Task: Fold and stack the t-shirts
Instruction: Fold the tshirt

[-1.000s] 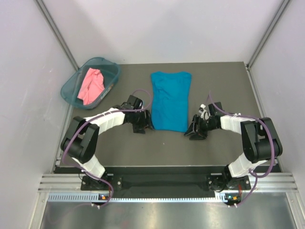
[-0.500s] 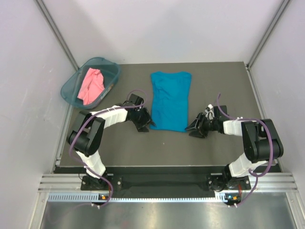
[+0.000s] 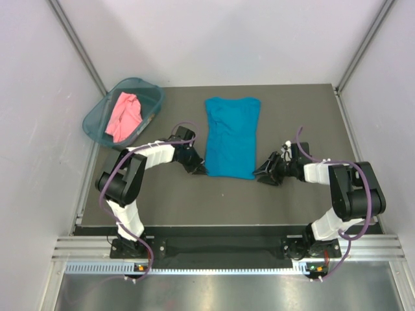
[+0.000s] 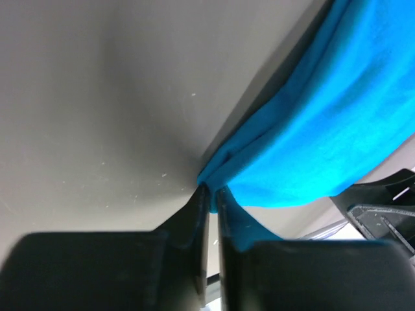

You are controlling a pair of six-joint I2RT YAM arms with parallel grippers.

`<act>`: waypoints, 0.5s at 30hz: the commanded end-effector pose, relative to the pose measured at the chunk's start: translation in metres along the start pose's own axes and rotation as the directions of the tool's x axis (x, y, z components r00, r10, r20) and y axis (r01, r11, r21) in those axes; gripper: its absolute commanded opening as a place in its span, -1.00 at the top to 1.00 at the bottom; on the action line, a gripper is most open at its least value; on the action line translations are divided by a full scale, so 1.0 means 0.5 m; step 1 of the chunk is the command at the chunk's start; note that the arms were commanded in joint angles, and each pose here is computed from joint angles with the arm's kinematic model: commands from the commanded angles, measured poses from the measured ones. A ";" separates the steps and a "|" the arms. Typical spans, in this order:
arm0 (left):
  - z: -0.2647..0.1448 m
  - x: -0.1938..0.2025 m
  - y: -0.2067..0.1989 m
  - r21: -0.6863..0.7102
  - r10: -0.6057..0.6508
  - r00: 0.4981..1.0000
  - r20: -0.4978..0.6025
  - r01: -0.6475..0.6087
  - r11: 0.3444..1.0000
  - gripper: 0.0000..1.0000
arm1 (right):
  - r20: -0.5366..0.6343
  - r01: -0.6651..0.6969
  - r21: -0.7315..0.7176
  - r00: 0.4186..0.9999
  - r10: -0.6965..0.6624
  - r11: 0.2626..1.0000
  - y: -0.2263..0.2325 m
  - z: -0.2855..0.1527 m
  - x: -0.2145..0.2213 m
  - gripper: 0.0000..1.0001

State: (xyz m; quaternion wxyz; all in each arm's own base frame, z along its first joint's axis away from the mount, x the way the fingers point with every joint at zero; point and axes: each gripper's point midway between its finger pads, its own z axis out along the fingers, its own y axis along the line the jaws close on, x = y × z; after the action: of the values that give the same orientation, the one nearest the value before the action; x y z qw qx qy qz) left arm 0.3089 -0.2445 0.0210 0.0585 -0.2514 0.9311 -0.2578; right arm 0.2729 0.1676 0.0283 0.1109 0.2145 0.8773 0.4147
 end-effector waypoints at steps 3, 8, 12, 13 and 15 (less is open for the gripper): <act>0.020 -0.017 0.027 -0.057 0.029 0.999 0.028 -0.027 0.998 0.87 | 0.084 0.000 0.124 0.996 -0.011 0.992 -0.046 0.011 -0.025 0.03; 0.023 -0.011 0.029 -0.053 0.039 0.999 0.010 -0.038 0.998 0.94 | 0.055 -0.003 0.114 0.998 -0.003 0.993 -0.039 0.039 -0.016 0.06; 0.025 -0.007 0.023 -0.036 0.040 0.999 -0.006 -0.040 0.999 0.98 | 0.054 -0.016 0.111 0.999 0.010 0.994 -0.036 0.048 -0.012 0.10; 0.026 -0.008 0.022 -0.033 0.040 0.999 -0.007 -0.041 0.999 0.99 | 0.058 -0.027 0.113 0.998 0.020 0.993 -0.038 0.049 -0.013 0.10; 0.024 -0.008 0.019 -0.028 0.051 0.999 -0.005 -0.051 0.998 1.00 | 0.060 -0.027 0.115 0.998 0.021 0.993 -0.040 0.052 -0.013 0.14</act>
State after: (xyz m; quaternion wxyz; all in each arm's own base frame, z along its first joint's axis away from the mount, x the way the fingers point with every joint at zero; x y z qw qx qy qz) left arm 0.3085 -0.2459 0.0210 0.0516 -0.2373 0.9330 -0.2656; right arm 0.2844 0.1828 0.0268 0.1138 0.2187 0.8749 0.4168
